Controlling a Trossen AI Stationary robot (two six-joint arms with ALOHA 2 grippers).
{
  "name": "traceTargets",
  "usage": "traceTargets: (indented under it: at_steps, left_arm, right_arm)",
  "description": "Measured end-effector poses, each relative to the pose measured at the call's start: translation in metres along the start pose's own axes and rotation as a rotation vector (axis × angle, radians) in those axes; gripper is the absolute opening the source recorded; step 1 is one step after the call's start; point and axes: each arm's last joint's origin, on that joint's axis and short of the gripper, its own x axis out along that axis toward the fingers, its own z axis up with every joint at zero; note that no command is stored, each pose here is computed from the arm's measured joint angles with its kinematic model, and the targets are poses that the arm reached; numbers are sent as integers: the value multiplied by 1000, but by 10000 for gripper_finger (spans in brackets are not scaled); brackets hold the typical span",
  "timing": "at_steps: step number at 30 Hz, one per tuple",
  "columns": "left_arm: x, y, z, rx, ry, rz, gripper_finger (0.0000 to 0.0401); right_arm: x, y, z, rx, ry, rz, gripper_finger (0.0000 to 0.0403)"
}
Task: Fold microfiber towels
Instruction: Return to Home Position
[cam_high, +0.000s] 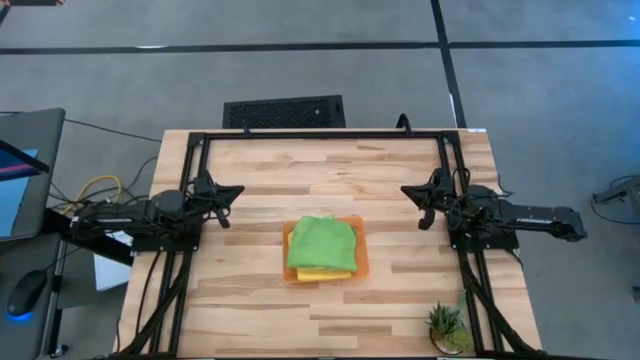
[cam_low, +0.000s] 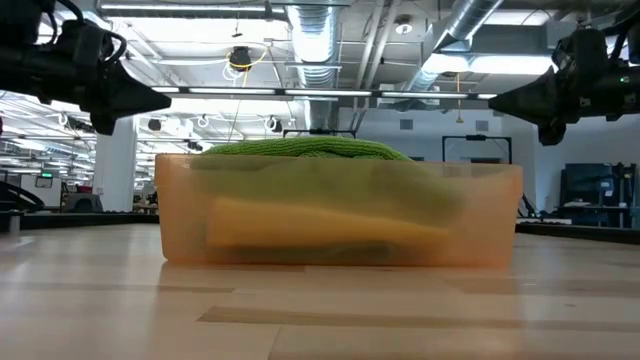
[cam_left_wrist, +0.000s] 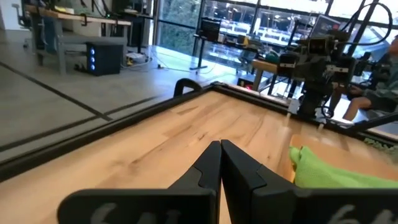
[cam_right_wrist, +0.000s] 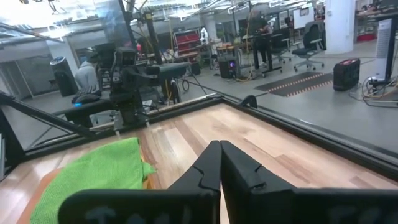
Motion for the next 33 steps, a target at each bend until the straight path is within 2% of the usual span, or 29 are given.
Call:
traceTargets:
  at_steps: [8,33]
  left_arm:
    - [0,0,0,38,4,1,0]
    - [0,0,-1,45,7,0,0]
  right_arm:
    - [0,0,0,0,0,0,33]
    - [0,0,0,0,0,0,33]
